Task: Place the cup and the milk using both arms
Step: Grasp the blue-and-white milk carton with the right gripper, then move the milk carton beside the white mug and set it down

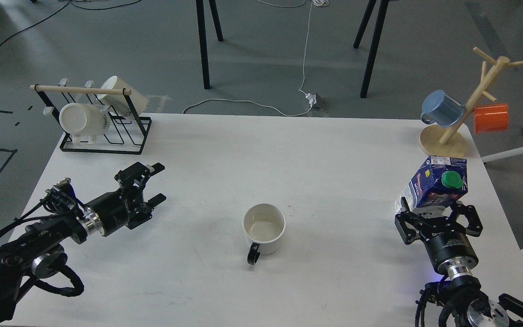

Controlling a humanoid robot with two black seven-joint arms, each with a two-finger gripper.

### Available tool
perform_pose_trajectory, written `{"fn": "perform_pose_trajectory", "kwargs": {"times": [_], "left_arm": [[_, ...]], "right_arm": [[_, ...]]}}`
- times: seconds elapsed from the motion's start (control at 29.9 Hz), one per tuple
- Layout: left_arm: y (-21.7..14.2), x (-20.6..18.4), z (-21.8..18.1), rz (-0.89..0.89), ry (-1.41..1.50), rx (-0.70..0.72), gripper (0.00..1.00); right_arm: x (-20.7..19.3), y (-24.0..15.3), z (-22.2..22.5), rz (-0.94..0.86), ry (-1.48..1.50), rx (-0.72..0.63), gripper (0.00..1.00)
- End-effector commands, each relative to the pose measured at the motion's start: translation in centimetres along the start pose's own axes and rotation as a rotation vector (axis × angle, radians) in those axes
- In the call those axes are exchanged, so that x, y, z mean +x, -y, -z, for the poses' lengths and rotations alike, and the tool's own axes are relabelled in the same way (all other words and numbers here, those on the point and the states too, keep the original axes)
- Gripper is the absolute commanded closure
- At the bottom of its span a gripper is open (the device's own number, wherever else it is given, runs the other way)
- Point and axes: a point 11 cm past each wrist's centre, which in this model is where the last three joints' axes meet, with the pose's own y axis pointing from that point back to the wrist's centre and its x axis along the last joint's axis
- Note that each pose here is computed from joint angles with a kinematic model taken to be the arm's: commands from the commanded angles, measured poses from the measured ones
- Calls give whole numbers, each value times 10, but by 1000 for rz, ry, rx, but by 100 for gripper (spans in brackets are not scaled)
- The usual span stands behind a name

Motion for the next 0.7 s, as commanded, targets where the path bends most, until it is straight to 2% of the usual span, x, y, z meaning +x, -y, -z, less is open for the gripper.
{"fn": "perform_pose_trajectory", "kwargs": {"times": [0.0, 0.1, 0.2, 0.5, 0.67], "left_arm": [[-4, 4, 6, -17, -4, 14, 1], [-5, 6, 13, -33, -9, 28, 1], [-1, 1, 17, -30, -21, 29, 1], [0, 1, 17, -30, -22, 30, 1], [-1, 3, 17, -34, -20, 32, 1]], "right_arm": [[5, -1, -2, -11, -6, 1, 11], [5, -2, -1, -11, -9, 1, 28], [5, -1, -2, -9, -12, -3, 54], [-1, -1, -9, 7, 0, -23, 56], [-17, -1, -25, 61, 4, -76, 56]]}}
